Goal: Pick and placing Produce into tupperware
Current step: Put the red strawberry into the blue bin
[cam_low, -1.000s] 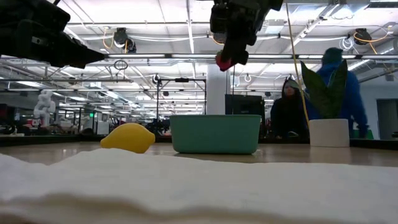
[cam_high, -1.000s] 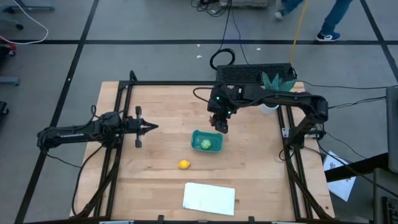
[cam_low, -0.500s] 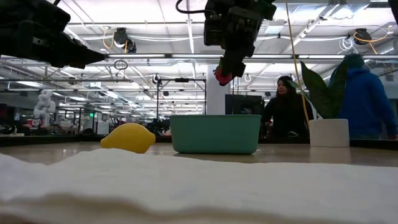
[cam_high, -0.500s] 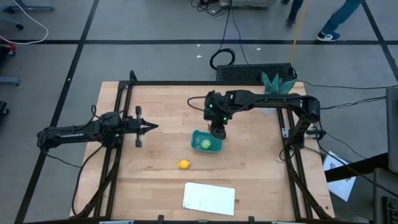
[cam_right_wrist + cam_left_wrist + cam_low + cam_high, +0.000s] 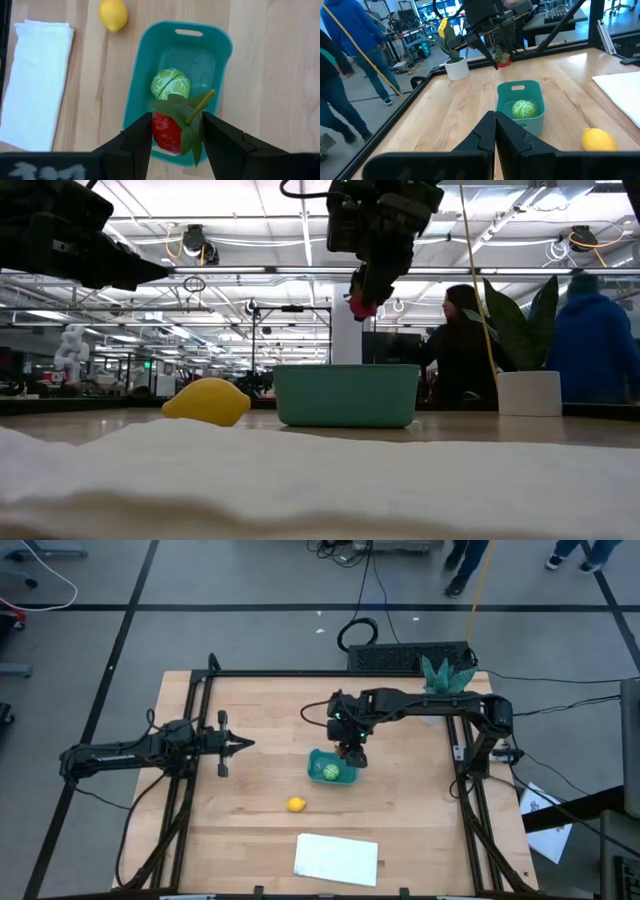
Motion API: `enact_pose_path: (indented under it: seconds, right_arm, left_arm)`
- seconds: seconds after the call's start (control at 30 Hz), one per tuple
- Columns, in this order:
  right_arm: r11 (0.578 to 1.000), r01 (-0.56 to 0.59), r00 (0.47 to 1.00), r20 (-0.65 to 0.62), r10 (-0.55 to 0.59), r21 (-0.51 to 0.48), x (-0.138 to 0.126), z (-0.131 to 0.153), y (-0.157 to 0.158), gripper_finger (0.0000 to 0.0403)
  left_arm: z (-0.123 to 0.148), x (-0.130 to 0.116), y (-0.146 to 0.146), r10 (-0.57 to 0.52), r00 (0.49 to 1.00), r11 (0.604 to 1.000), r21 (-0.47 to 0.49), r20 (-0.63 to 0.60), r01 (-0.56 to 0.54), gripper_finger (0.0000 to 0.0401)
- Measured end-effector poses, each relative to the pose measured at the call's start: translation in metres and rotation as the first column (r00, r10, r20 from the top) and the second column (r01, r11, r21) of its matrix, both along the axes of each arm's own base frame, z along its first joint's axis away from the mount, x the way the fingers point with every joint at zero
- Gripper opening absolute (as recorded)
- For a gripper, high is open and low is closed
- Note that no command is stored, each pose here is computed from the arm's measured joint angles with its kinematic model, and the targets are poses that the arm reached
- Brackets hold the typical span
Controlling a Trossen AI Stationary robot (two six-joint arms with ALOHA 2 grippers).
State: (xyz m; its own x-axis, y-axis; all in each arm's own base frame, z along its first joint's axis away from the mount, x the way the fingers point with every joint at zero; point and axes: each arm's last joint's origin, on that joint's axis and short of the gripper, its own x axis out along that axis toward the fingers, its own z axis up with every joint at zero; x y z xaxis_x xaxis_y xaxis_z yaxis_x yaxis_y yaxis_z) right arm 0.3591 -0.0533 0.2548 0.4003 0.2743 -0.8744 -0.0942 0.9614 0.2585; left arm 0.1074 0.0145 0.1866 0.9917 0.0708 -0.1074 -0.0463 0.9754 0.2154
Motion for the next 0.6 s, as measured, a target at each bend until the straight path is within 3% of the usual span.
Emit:
enact_pose_path:
  seconds: [0.6]
  right_arm:
    - [0.999,-0.036,0.992,-0.122,0.041,0.040,0.018,-0.051,-0.003,0.0152]
  left_arm:
    - [-0.001,0.000,0.000,0.000,1.000,1.000,-0.002,-0.014,0.000,0.0010]
